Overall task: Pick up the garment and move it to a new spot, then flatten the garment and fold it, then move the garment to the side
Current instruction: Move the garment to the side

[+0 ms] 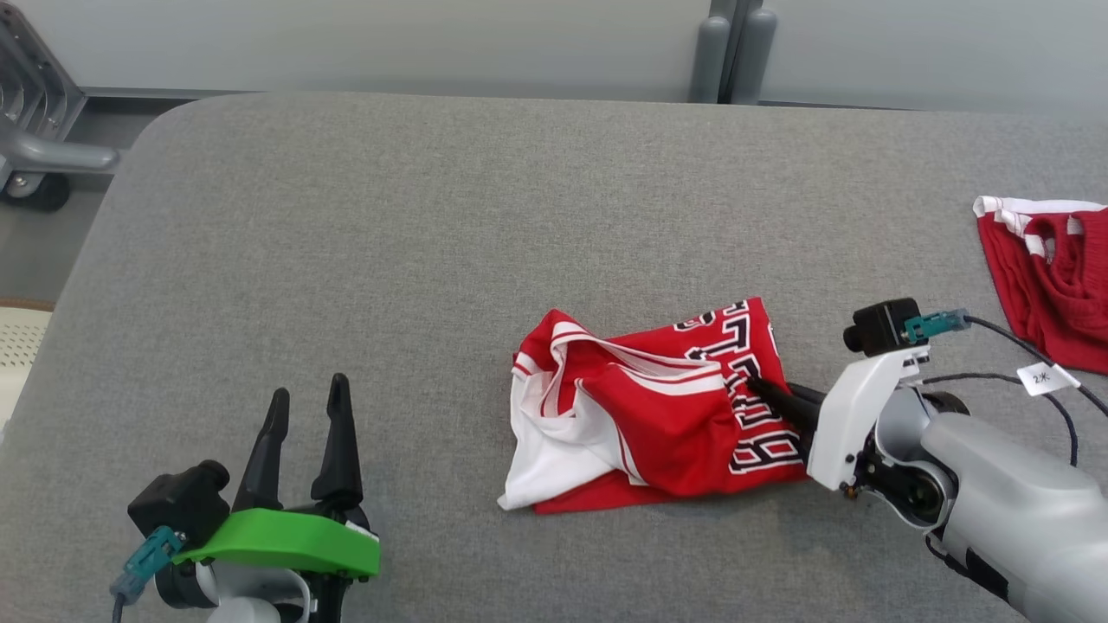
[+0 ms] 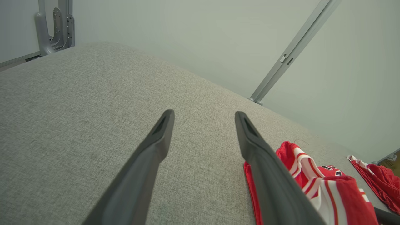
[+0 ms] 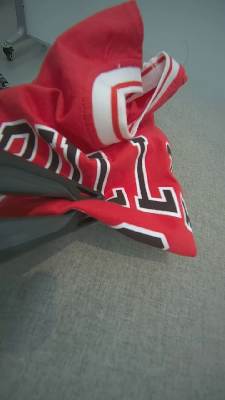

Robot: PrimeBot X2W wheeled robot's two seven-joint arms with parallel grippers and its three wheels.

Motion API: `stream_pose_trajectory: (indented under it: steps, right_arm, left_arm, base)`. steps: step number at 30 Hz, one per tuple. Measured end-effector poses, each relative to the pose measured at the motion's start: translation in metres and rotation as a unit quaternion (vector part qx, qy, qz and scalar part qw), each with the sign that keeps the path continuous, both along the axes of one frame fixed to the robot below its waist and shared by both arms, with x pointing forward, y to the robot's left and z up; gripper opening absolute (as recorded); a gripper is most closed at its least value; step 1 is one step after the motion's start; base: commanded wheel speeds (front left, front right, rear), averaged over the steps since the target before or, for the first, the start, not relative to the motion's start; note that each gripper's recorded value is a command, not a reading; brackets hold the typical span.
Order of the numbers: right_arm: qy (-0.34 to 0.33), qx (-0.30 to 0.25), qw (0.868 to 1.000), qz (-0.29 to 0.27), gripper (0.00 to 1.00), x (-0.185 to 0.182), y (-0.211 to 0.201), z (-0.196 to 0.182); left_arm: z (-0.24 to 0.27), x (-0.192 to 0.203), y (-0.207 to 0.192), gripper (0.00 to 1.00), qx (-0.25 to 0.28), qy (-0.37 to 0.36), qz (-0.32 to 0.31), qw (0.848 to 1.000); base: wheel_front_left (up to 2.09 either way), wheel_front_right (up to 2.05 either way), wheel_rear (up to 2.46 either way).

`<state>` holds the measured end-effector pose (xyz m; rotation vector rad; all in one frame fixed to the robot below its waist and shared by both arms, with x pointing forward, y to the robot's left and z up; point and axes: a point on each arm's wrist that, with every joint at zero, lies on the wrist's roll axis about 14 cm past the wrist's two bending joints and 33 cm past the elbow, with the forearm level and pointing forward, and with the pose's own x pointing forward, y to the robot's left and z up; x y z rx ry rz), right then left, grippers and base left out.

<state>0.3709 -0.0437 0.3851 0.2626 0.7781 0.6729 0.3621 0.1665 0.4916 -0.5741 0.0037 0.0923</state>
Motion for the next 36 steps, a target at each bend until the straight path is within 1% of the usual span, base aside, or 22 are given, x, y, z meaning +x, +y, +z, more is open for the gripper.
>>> stream_pose_trajectory:
  steps: [5,10,13,18,21,24,29,32,36]
  right_arm:
    - [-0.063,-0.007,0.998,0.004,0.0,0.023,-0.008,0.03]
    - [-0.106,-0.049,0.993,-0.013,0.0,0.042,-0.046,0.049]
    - [-0.126,-0.067,0.99,-0.018,0.0,0.048,-0.061,0.06]
    - [-0.14,-0.091,0.986,-0.019,0.0,0.053,-0.077,0.074]
    - [-0.142,-0.106,0.984,-0.03,0.0,0.058,-0.091,0.083]
    - [-0.15,-0.124,0.98,-0.049,0.0,0.066,-0.112,0.095]
    - [-0.169,-0.155,0.97,-0.087,0.0,0.085,-0.151,0.121]
    - [-0.169,-0.179,0.963,-0.106,0.0,0.097,-0.173,0.131]
    - [-0.154,-0.208,0.959,-0.118,0.0,0.103,-0.196,0.129]
  left_arm:
    - [0.004,0.001,-0.002,1.0,0.0,-0.006,-0.003,1.0]
    - [0.009,0.001,-0.007,1.0,-0.001,-0.014,-0.012,1.0]
    - [0.011,0.002,-0.01,1.0,-0.002,-0.018,-0.016,1.0]
    - [0.014,0.003,-0.015,1.0,-0.002,-0.022,-0.023,0.999]
    - [0.014,0.002,-0.019,1.0,-0.003,-0.022,-0.03,0.999]
    - [0.015,0.003,-0.024,1.0,-0.004,-0.024,-0.037,0.999]
    - [0.017,0.006,-0.031,1.0,-0.006,-0.027,-0.047,0.998]
    - [0.012,0.008,-0.036,1.0,-0.007,-0.02,-0.055,0.998]
    - [0.008,0.01,-0.039,1.0,-0.008,-0.015,-0.059,0.998]
  base:
    - [0.0,0.0,0.0]
    - [0.0,0.0,0.0]
    - [0.0,0.0,0.0]
    - [0.0,0.0,0.0]
    - [0.0,0.0,0.0]
    - [0.0,0.0,0.0]
    - [0.0,0.0,0.0]
    - [0.0,0.0,0.0]
    - [0.0,0.0,0.0]
